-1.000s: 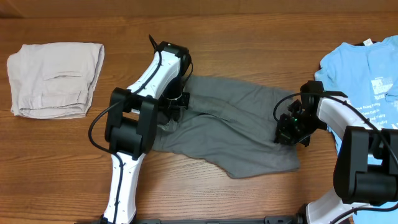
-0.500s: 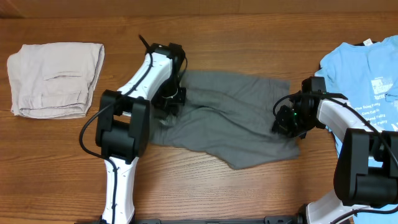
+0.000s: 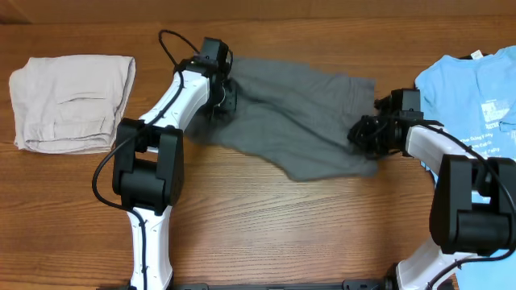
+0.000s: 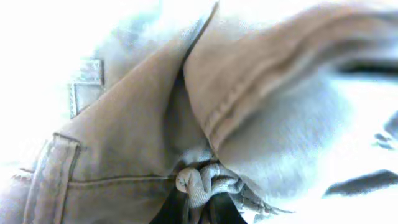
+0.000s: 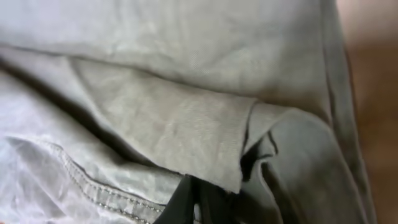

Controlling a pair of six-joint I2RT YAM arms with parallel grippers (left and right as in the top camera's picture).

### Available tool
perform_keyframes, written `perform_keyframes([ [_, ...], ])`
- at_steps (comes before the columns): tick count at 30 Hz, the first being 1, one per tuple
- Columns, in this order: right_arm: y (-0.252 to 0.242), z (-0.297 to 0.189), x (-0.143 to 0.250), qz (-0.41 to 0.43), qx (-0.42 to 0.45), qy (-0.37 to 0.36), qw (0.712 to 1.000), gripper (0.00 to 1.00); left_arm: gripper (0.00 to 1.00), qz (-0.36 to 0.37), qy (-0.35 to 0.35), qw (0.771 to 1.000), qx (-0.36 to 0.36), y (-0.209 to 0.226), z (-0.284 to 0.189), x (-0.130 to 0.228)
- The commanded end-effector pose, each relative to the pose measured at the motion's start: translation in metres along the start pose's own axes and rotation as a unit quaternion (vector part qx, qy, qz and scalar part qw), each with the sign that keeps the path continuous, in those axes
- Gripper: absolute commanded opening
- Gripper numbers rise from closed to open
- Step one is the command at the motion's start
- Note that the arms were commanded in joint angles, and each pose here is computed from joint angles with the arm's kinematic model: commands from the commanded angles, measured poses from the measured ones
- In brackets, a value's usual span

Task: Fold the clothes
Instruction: 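Lift the shorts with both grippers and pull them toward the back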

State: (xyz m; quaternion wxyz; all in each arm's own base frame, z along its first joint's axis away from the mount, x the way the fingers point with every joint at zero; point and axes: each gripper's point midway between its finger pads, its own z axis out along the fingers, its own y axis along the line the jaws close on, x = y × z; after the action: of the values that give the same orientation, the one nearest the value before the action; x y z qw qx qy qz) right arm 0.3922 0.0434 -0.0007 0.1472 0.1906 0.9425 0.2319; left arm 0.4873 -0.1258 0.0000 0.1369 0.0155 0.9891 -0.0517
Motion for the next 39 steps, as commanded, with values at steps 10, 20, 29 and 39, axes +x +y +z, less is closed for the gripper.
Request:
perform_keyframes([
  [10, -0.017, 0.044, -0.044, -0.054, 0.072, -0.125, 0.988, 0.04, 0.07, 0.042, 0.013, 0.997, -0.056, 0.042, 0.109, 0.046],
  [20, 0.041, 0.015, -0.085, -0.11, -0.012, -0.175, 0.978, 0.04, 0.04, 0.081, -0.029, 0.995, -0.051, 0.026, 0.042, -0.016],
  [29, 0.075, -0.06, -0.075, -0.101, -0.015, -0.141, 0.985, 0.04, 0.08, 0.065, -0.043, 0.996, -0.049, 0.015, -0.09, -0.042],
  [39, 0.035, -0.078, 0.018, -0.032, 0.064, 0.033, 0.997, 0.04, 0.11, -0.027, 0.107, 0.991, -0.076, 0.029, -0.101, 0.038],
])
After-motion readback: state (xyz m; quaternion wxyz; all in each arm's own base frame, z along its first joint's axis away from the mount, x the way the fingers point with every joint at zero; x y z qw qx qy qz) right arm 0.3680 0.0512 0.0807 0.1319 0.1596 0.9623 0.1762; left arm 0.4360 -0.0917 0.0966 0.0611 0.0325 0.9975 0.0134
